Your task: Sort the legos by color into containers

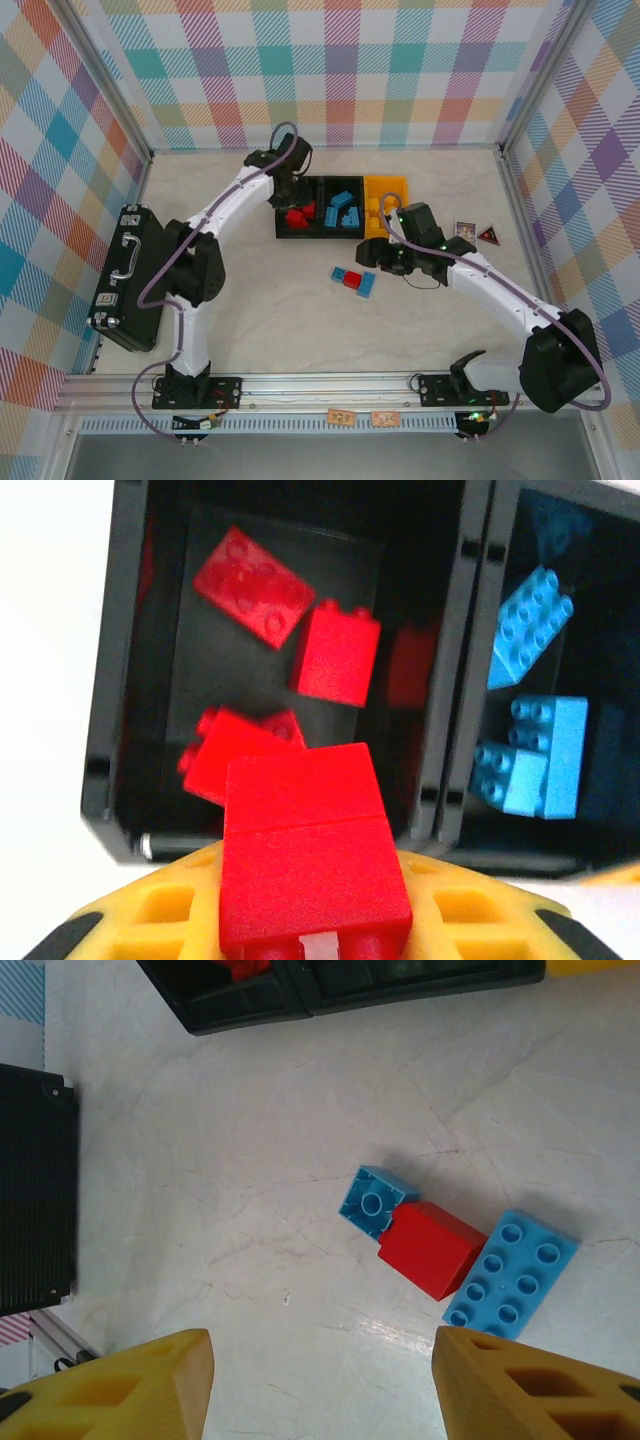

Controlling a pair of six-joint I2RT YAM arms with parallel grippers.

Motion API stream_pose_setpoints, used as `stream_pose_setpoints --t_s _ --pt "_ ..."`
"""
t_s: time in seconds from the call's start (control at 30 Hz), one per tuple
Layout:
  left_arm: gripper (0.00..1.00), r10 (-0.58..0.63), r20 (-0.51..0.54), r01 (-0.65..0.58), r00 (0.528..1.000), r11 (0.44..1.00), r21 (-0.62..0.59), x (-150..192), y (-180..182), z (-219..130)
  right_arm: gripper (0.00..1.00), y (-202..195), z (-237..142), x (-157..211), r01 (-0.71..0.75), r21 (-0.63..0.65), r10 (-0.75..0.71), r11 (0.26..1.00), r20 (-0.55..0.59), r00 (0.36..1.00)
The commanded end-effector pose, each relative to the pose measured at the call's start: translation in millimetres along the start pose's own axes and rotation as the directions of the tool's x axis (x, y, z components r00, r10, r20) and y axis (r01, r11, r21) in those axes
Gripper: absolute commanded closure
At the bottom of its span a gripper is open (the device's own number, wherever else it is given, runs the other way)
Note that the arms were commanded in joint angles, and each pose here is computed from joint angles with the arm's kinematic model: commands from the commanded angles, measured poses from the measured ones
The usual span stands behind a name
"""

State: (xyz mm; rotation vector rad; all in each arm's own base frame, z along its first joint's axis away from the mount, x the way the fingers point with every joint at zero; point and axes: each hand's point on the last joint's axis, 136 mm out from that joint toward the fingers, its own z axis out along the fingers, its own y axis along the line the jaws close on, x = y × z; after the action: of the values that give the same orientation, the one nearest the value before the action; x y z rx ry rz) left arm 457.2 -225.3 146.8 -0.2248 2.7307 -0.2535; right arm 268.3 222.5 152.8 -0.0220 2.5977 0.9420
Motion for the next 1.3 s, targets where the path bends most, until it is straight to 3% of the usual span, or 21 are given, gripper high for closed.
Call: stream_pose_setpoints --t_s 0.0,0.23,0.6,0.87,1.27 --pt "0.78 0.024 0.006 -0.024 1.0 0.998 -0.057 -16 6 6 0.4 9 0 -10 -0.004 -0.011 0.004 1.0 0.022 1.0" --pt "0.76 0.01 0.001 -0.01 1.0 0.994 -0.111 -38 12 35 0.4 5 -2 -7 -0.01 0.003 0.01 1.0 0.02 1.0" --pt "0.68 0.013 0.006 -0.011 1.0 0.981 -0.194 -39 28 56 0.4 3 0 -5 -0.016 0.003 0.016 1.0 0.013 1.0" --pt "0.52 0.009 0.032 -0.003 0.999 0.981 -0.194 -45 27 47 0.4 2 -2 -3 -0.018 0.006 0.018 1.0 0.016 1.0" --pt "0.49 0.046 0.074 -0.04 0.996 0.996 -0.081 -33 -1 -4 0.39 -17 1 5 0.008 0.101 -0.006 0.995 -0.017 1.0"
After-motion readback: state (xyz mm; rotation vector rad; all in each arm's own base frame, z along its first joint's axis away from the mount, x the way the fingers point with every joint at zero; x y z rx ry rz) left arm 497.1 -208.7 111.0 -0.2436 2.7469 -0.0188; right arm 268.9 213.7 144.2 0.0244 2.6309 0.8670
